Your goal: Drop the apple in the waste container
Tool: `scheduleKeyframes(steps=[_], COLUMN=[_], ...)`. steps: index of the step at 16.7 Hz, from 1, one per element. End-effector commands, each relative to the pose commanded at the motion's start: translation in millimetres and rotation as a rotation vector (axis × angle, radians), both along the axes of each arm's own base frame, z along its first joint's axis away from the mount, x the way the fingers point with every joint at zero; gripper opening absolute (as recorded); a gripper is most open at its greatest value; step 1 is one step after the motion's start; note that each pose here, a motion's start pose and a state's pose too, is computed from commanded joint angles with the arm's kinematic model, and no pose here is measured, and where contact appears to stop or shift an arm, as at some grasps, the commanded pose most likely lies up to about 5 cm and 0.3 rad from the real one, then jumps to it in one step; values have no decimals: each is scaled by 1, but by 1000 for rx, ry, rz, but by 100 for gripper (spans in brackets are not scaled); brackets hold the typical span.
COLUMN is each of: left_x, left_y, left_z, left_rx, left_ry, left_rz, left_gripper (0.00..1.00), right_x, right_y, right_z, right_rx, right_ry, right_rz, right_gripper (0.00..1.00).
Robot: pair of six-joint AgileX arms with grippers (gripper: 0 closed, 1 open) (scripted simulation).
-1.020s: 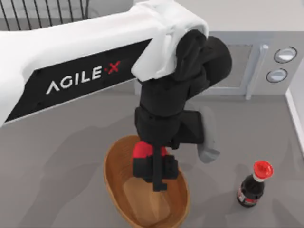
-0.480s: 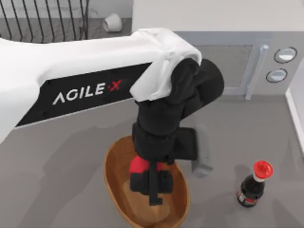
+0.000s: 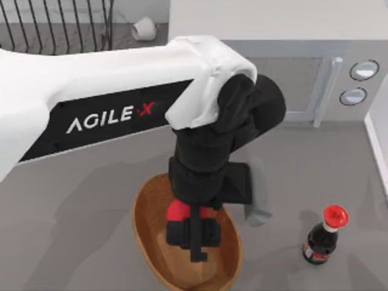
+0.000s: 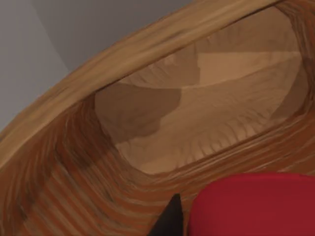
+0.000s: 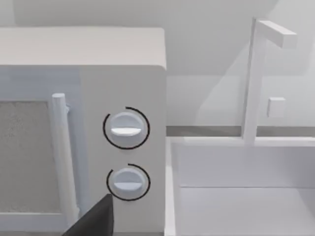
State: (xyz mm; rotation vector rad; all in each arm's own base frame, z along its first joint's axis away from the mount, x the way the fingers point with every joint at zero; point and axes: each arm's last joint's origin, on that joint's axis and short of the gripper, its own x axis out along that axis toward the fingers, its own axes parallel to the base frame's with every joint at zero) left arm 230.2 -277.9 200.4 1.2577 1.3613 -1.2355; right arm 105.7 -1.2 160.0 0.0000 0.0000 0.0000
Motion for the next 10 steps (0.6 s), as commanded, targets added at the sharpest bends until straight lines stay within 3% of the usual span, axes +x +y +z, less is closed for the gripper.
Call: scheduleKeyframes(steps=[4, 10], left_x=[0, 0], left_y=[0, 0], left_z=[0, 0], left_rx=[0, 0], left_ry=[0, 0], left_rz=[0, 0], left_gripper=[98, 100], right_x=[0, 0], right_y=[0, 0], right_z=[0, 0], right_rx=[0, 0], right_ry=[0, 0], right_rz=[0, 0], right_gripper=[100, 100])
